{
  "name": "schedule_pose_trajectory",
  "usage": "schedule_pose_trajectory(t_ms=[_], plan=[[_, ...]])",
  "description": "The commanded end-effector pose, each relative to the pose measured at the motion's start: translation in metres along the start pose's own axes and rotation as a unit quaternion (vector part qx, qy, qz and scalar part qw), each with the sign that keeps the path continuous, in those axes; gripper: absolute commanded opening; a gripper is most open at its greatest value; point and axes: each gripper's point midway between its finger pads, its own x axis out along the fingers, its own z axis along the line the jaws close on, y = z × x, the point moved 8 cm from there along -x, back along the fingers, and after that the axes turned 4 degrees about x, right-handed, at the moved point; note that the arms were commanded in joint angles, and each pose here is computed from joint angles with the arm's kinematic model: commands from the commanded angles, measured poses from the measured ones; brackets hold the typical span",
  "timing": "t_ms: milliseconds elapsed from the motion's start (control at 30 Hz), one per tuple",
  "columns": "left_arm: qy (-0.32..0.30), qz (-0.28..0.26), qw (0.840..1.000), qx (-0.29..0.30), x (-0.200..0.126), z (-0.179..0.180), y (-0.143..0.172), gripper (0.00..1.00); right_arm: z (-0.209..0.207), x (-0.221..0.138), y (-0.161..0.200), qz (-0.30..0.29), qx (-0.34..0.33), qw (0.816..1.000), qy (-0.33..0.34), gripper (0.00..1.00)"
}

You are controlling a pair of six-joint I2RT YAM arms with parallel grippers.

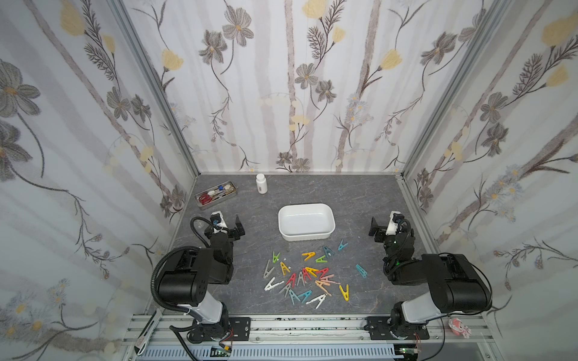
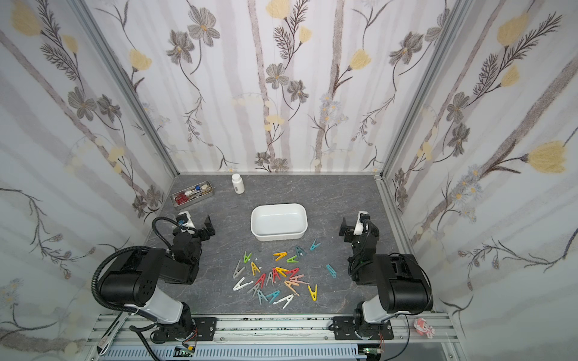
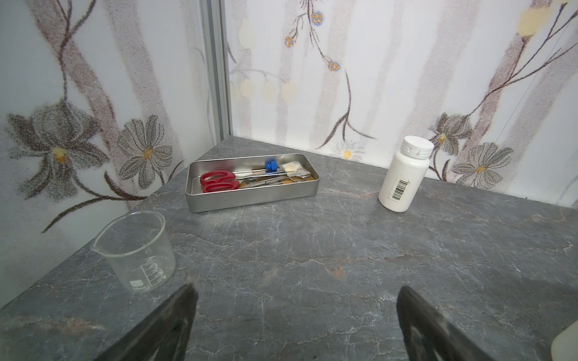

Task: Put the clothespins into the storage box
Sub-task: Pick up the clothespin from the center of the board.

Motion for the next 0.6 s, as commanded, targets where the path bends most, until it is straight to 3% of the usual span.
schedule_pose_trajectory(t_ms=[0, 200, 333, 467, 567], plan=[[-0.011, -0.012, 1.000, -0.010, 0.004, 0.001, -0.010, 1.00, -0.004, -0.002, -0.009, -0.022, 0.005, 0.999, 0.024, 1.00], [-0.059, -0.003, 0.998, -0.020, 0.007, 0.006, -0.027, 1.00, -0.005, -0.001, -0.032, -0.014, 0.011, 0.998, 0.054, 1.00], [-0.090, 0.012, 0.996, -0.017, 0.012, 0.004, -0.047, 1.00, -0.006, 0.005, -0.057, 0.029, 0.046, 0.995, 0.087, 1.00], [-0.124, 0.089, 0.988, -0.021, 0.024, -0.003, -0.064, 1.00, 0.007, 0.000, -0.071, 0.106, 0.096, 0.989, 0.046, 0.96], [-0.088, 0.133, 0.986, -0.053, 0.022, -0.021, -0.071, 1.00, 0.022, -0.012, -0.072, 0.159, 0.113, 0.981, 0.006, 0.89]])
